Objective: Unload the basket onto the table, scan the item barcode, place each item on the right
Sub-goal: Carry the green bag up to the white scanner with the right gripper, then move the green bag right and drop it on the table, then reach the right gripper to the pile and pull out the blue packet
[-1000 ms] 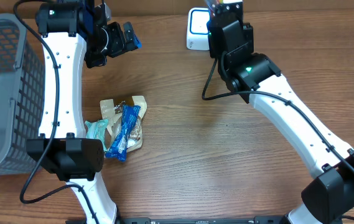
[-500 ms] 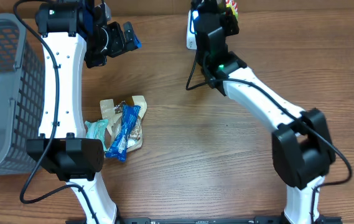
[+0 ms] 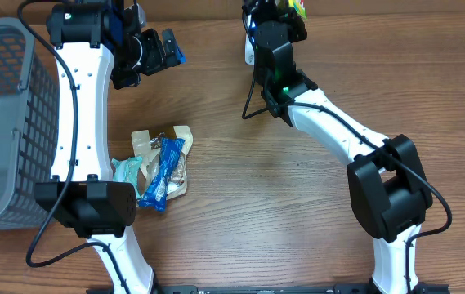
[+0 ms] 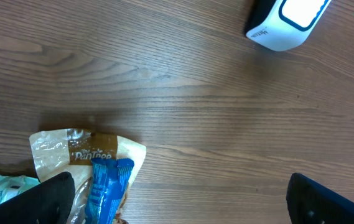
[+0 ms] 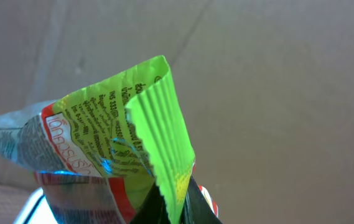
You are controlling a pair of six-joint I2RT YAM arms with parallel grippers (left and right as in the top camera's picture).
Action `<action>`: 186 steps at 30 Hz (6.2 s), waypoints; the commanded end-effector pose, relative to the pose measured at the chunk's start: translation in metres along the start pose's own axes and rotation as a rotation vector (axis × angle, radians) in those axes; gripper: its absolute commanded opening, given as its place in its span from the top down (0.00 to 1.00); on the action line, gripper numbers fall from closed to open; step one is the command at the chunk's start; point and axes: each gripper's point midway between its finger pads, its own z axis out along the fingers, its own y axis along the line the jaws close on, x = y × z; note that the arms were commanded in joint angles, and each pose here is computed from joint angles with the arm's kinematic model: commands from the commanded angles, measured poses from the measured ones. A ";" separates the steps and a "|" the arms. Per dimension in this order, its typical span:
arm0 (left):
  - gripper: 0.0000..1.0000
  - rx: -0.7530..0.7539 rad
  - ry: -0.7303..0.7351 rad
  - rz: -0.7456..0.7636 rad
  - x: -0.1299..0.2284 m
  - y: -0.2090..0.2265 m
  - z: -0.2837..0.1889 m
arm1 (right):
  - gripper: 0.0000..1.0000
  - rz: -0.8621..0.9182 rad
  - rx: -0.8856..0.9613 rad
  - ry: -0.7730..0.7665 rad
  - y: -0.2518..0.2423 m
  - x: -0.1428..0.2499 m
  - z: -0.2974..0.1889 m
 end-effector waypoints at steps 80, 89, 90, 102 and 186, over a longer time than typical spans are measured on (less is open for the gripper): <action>0.00 0.012 -0.032 0.030 -0.003 -0.005 -0.012 | 0.96 1.148 -0.230 1.123 -0.263 0.201 -0.180; 0.00 0.012 -0.032 0.030 -0.003 -0.005 -0.012 | 0.96 1.246 -0.361 1.411 -0.203 0.327 -0.166; 0.00 0.012 -0.032 0.030 -0.003 -0.005 -0.012 | 0.96 1.250 -0.361 1.429 -0.200 0.331 -0.167; 0.00 0.012 -0.032 0.030 -0.003 -0.005 -0.012 | 0.24 1.076 -0.360 1.463 -0.257 0.260 -0.177; 0.00 -0.082 -0.218 -0.108 -0.031 0.091 -0.107 | 0.07 0.722 -0.021 1.319 0.103 0.206 -0.215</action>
